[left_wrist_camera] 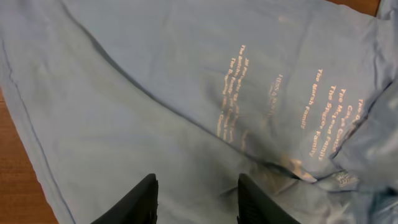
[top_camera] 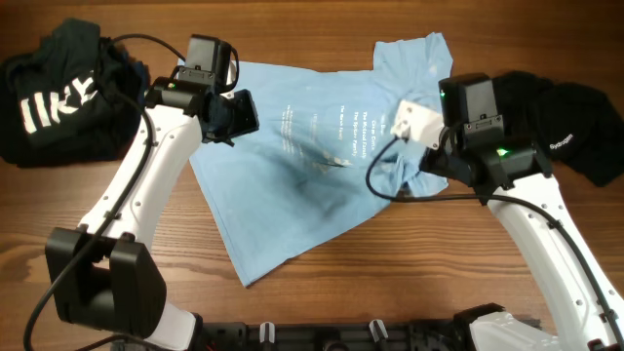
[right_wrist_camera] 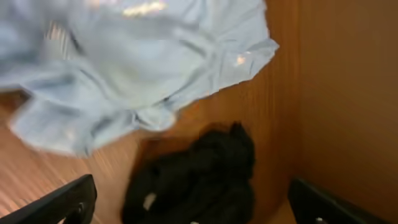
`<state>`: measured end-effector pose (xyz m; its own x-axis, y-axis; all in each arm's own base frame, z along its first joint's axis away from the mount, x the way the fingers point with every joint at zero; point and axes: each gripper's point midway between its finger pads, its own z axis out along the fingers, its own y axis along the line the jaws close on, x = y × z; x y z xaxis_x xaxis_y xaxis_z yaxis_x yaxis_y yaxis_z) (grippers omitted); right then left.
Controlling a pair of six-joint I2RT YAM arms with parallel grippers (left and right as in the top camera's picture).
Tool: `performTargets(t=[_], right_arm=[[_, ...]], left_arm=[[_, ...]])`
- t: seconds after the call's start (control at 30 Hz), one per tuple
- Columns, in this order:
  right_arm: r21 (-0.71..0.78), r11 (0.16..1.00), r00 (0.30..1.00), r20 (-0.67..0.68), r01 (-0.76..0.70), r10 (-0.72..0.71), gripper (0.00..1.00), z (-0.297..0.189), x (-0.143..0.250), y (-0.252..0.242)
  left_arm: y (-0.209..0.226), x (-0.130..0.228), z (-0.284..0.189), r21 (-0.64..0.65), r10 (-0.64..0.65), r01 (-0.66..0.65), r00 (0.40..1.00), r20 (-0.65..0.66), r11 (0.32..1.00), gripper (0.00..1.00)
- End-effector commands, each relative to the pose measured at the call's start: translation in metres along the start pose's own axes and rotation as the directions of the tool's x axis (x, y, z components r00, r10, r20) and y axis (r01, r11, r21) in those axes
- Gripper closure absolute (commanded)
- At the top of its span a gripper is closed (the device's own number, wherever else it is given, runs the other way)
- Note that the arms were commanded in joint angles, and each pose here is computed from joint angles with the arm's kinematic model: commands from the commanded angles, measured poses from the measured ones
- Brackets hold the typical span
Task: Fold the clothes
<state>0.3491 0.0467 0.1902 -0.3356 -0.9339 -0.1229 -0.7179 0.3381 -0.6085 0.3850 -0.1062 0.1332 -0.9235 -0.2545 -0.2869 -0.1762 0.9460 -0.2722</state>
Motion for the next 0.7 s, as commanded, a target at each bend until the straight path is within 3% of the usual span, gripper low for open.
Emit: performTargets(t=[0.0, 0.1, 0.13, 0.17, 0.27, 0.47, 0.67], right_arm=[[0.008, 0.893, 0.890, 0.087, -0.451, 0.448, 0.00, -0.015, -0.015, -0.015], [-0.066, 0.728, 0.721, 0.102, -0.683, 0.686, 0.00, -0.023, -0.023, -0.014], [-0.235, 0.617, 0.612, 0.106, -0.751, 0.784, 0.00, -0.031, -0.046, -0.002], [-0.331, 0.590, 0.590, 0.112, -0.736, 0.799, 0.00, -0.037, -0.060, 0.006], [-0.494, 0.552, 0.569, 0.133, -0.672, 0.812, 0.00, -0.048, -0.086, 0.018], [-0.506, 0.525, 0.544, 0.127, -0.684, 0.830, 0.00, -0.047, -0.090, 0.017], [-0.506, 0.529, 0.553, 0.118, -0.681, 0.825, 0.00, -0.038, -0.092, 0.018]], left_arm=[[0.001, 0.009, -0.004, -0.005, 0.002, -0.002, 1.000, -0.024, 1.000, 0.57], [0.002, 0.029, -0.005, -0.004, -0.003, 0.003, 0.994, -0.107, 1.000, 0.57], [0.003, 0.045, -0.007, -0.012, -0.007, 0.005, 0.985, -0.170, 1.000, 0.57], [0.003, 0.054, -0.008, -0.018, -0.009, 0.005, 0.979, -0.204, 1.000, 0.57], [0.005, 0.083, -0.010, -0.031, -0.014, 0.005, 0.951, -0.310, 1.000, 0.57], [0.008, 0.151, 0.006, -0.043, -0.017, -0.005, 0.870, -0.493, 0.999, 0.58], [0.025, 0.204, 0.034, -0.147, -0.128, 0.055, 0.826, -0.549, 0.988, 0.59]])
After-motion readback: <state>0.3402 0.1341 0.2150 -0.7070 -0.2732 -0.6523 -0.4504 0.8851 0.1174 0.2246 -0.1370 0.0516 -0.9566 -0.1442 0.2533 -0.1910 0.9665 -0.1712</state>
